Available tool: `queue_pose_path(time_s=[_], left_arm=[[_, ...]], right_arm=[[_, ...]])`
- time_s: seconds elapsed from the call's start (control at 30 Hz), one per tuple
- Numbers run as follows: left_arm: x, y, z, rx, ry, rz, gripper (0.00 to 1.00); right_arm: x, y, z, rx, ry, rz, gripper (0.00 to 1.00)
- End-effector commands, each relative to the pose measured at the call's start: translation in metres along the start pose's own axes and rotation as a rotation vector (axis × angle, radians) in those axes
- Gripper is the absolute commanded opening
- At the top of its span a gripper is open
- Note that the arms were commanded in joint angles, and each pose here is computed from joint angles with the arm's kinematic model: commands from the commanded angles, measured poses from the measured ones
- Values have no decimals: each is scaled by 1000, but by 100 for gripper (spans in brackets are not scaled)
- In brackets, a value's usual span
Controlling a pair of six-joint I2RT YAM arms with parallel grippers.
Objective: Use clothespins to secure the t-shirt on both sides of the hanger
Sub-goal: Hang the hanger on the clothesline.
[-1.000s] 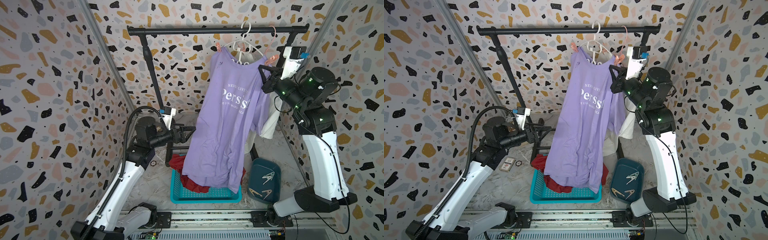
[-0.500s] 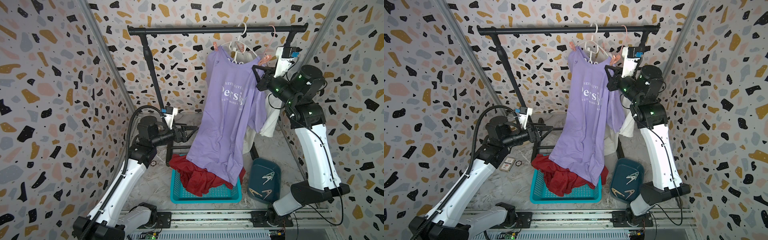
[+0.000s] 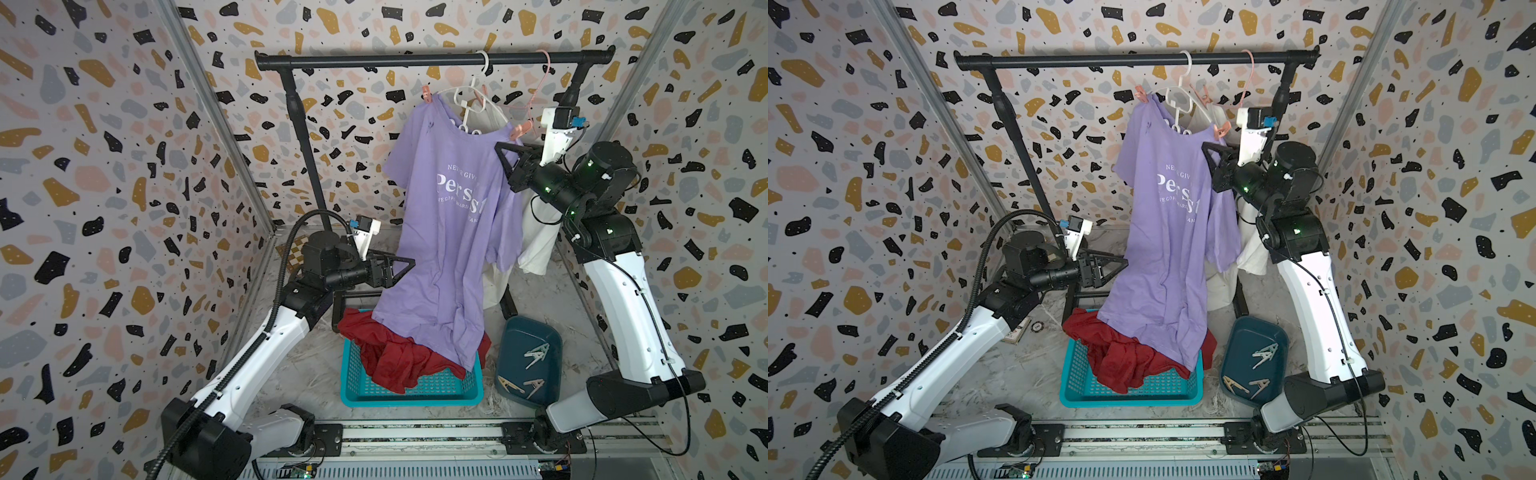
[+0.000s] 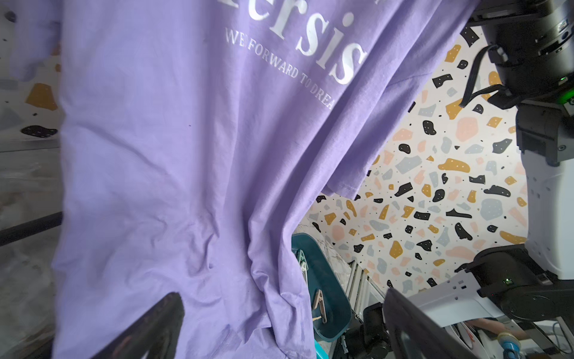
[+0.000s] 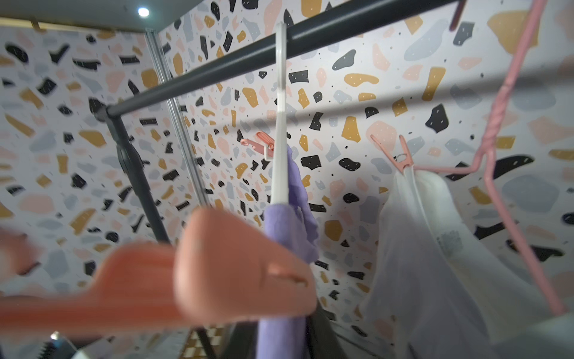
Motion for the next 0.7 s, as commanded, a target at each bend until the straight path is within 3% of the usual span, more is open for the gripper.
queue_pose_path(time_s=[0.0,0.27,0.67], left_arm=[[-15,-11,8,-38,-79,-64,99],[-26,-57,-13,26,-82,-139,99],[-31,-134,-50,128,-50,-244,99]], right_arm=[[19,20,24,-79,55,44,47],[14,30,-9,-17,29,20,99],[-12,89,-120,154,-152,-210,100]])
Point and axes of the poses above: each gripper's point midway between its finger pads, its own y axis back along the fingers, its own x axis along the line the jaws close on, z = x × y, the point moved 3 cm from there along y, back along the fingers
